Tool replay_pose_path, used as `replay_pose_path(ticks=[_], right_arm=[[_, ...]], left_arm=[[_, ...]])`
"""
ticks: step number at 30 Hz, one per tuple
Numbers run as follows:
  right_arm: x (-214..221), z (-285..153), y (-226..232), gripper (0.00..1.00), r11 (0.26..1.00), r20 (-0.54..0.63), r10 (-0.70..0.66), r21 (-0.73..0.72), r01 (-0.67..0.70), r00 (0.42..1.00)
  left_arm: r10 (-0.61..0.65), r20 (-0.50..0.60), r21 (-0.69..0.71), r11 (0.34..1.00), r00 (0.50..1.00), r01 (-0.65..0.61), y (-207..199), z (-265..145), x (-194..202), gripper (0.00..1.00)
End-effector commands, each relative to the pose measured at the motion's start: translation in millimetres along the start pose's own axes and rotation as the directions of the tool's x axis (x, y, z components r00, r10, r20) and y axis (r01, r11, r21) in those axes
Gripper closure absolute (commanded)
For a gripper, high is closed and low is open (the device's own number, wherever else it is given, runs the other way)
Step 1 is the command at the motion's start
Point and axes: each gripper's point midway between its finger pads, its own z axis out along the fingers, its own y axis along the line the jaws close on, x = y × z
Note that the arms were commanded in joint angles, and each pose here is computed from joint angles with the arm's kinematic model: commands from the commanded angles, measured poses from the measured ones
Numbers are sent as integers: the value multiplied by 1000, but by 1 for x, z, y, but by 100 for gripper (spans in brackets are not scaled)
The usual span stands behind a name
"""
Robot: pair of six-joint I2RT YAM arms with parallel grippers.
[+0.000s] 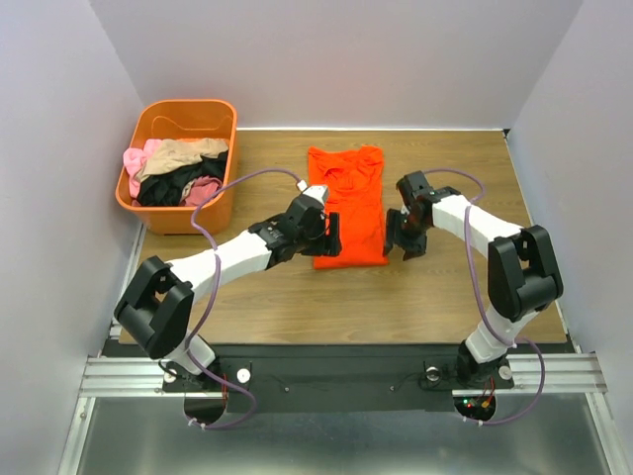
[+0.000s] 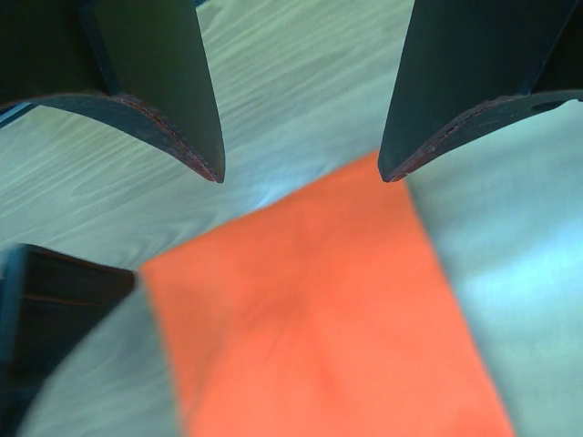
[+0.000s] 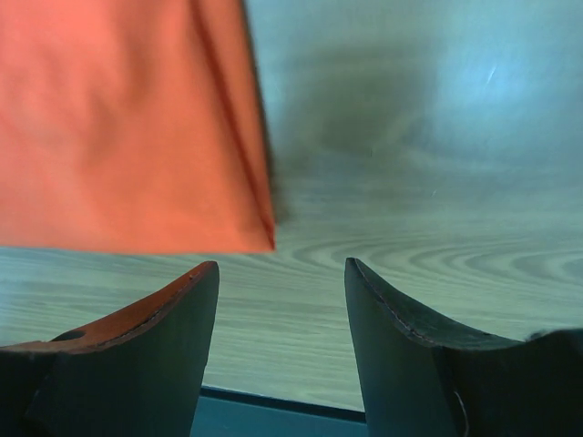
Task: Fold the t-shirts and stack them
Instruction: Fold the tshirt
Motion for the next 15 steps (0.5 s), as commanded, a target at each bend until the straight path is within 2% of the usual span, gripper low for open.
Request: replay_pose_path(ticks=[1,5,11,15], right_arm=[[4,-4,17,37,995,59,28,-93,-22,998],[8,6,15,38,996,59,31,-91,-26,998],[-3,7,24,39,993,78,25,-120,-16,997],[-1,21,19,41,995,53,18,-96,-12,998]], left_arm=[[-96,-14,-1,995,995,96,3,-8,12,20],[-150,-21,-7,989,988,150,7,-13,21,20],[-193,26,-7,981,981,194,10,-31,17,20],[-223,31,-11,975,974,224,13,-36,20,20]])
